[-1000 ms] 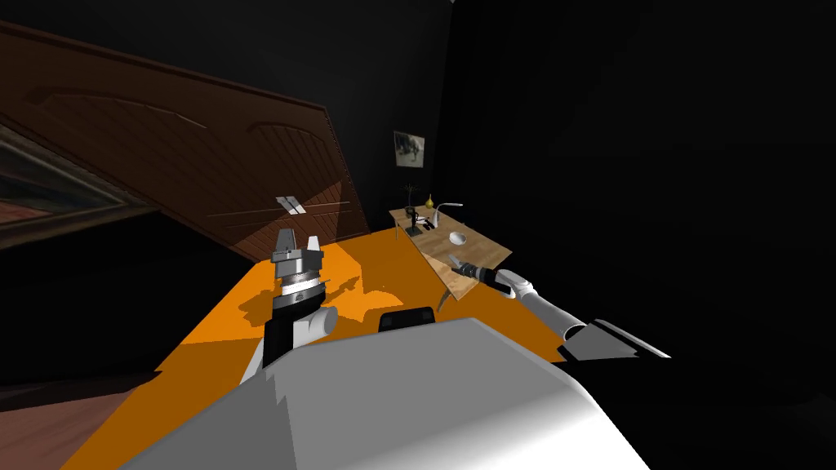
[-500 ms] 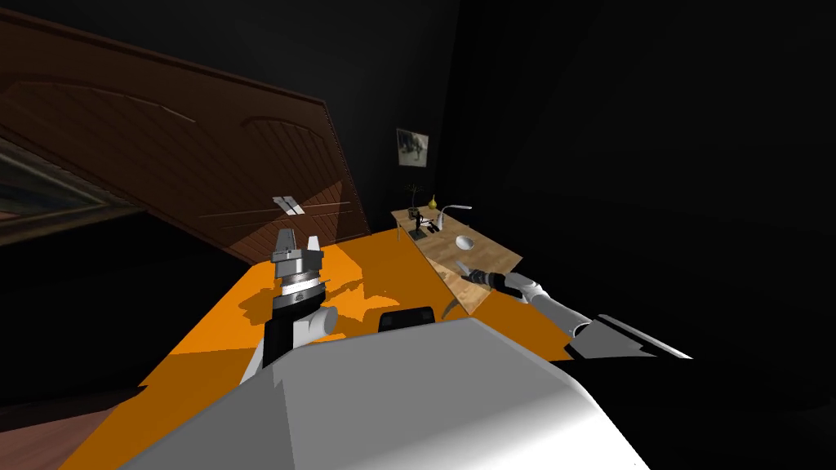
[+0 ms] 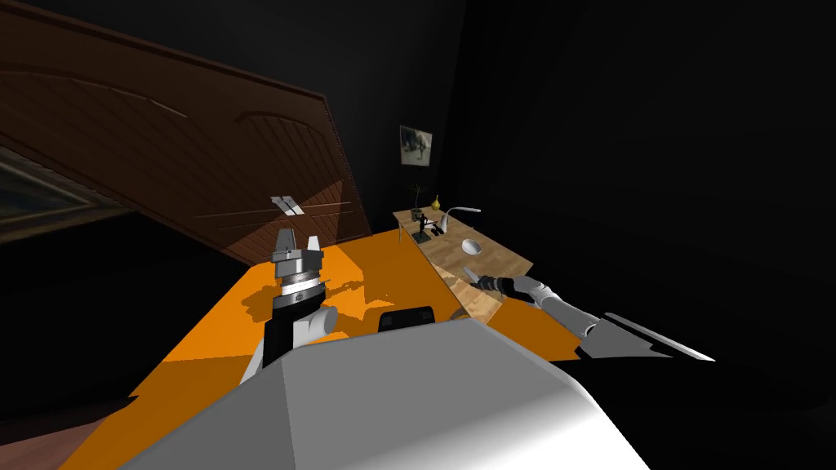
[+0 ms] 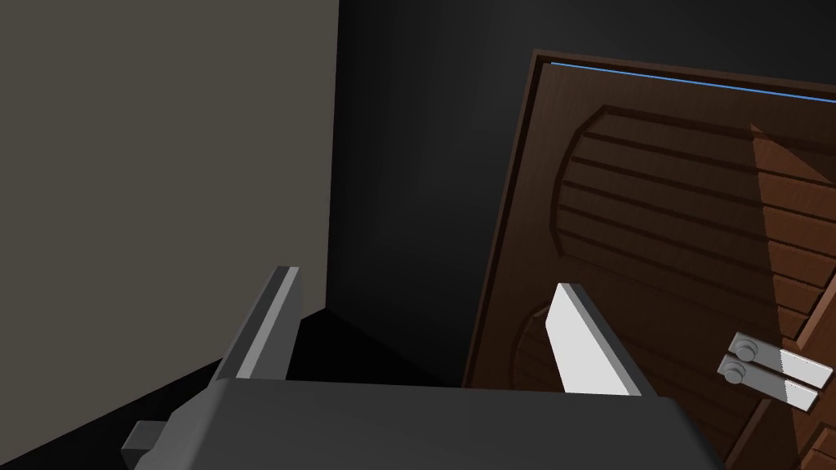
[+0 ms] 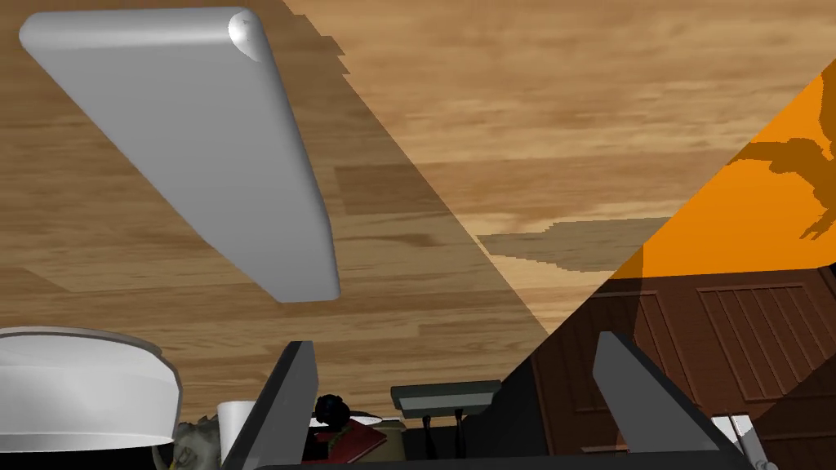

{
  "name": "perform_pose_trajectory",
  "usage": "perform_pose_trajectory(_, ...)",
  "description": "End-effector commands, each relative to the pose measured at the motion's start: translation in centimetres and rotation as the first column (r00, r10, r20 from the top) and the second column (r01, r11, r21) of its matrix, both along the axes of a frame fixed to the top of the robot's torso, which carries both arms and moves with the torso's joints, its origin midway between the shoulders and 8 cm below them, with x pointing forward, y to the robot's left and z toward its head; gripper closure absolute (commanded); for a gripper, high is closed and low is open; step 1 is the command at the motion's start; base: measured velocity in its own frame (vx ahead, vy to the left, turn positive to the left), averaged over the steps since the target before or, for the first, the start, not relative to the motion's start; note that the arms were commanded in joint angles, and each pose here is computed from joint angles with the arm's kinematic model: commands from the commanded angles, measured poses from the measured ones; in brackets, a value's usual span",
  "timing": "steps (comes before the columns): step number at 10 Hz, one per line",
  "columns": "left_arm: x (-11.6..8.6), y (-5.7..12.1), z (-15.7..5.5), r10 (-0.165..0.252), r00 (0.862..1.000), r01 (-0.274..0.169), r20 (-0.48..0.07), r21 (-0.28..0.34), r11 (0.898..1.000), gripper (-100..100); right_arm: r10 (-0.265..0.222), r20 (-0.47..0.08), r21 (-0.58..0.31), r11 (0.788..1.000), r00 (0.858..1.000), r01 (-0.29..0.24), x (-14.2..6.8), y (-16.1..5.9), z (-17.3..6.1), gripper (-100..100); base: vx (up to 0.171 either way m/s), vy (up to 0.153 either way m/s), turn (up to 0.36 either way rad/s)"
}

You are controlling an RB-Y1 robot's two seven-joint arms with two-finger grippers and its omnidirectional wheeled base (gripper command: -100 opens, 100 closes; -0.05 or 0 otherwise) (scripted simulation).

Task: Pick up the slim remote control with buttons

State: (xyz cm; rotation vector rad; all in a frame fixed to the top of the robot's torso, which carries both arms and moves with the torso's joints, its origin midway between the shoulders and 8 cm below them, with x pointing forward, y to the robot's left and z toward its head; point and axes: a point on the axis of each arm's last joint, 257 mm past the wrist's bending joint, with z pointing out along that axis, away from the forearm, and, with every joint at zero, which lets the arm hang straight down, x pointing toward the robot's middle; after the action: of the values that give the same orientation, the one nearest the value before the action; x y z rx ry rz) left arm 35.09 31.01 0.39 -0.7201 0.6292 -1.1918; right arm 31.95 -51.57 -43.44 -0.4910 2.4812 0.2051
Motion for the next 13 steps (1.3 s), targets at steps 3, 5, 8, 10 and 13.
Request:
perform_pose_trajectory(3,0.0,0.0,0.0,0.0,1.0,0.0,0.0,0.0,1.0,0,-0.019,-0.07,-0.053,0.998,0.997,0.015,-2.7,-2.9,-1.0,-100,0.097,0.043,0.02)
perform_pose_trajectory(5,0.0,0.0,0.0,0.0,1.0,0.0,0.0,0.0,1.0,0,-0.045,-0.19,-0.131,0.991,0.981,0.02,-7.8,-6.8,-2.6,-100,0.183,0.039,0.068)
perform_pose_trajectory(8,0.0,0.0,0.0,0.0,1.0,0.0,0.0,0.0,1.0,0,-0.069,-0.249,-0.168,0.985,0.966,0.027,-10.7,-8.8,-3.1,-100,0.181,0.044,0.033)
perform_pose_trajectory(10,0.0,0.0,0.0,0.0,1.0,0.0,0.0,0.0,1.0,0,-0.103,-0.351,-0.219,0.975,0.931,0.025,-15.7,-11.4,-3.9,-100,0.154,0.051,0.08)
perform_pose_trajectory(13,0.0,0.0,0.0,0.0,1.0,0.0,0.0,0.0,1.0,0,-0.126,-0.43,-0.249,0.968,0.894,0.016,-19.9,-12.8,-4.5,-100,0.158,0.021,0.044)
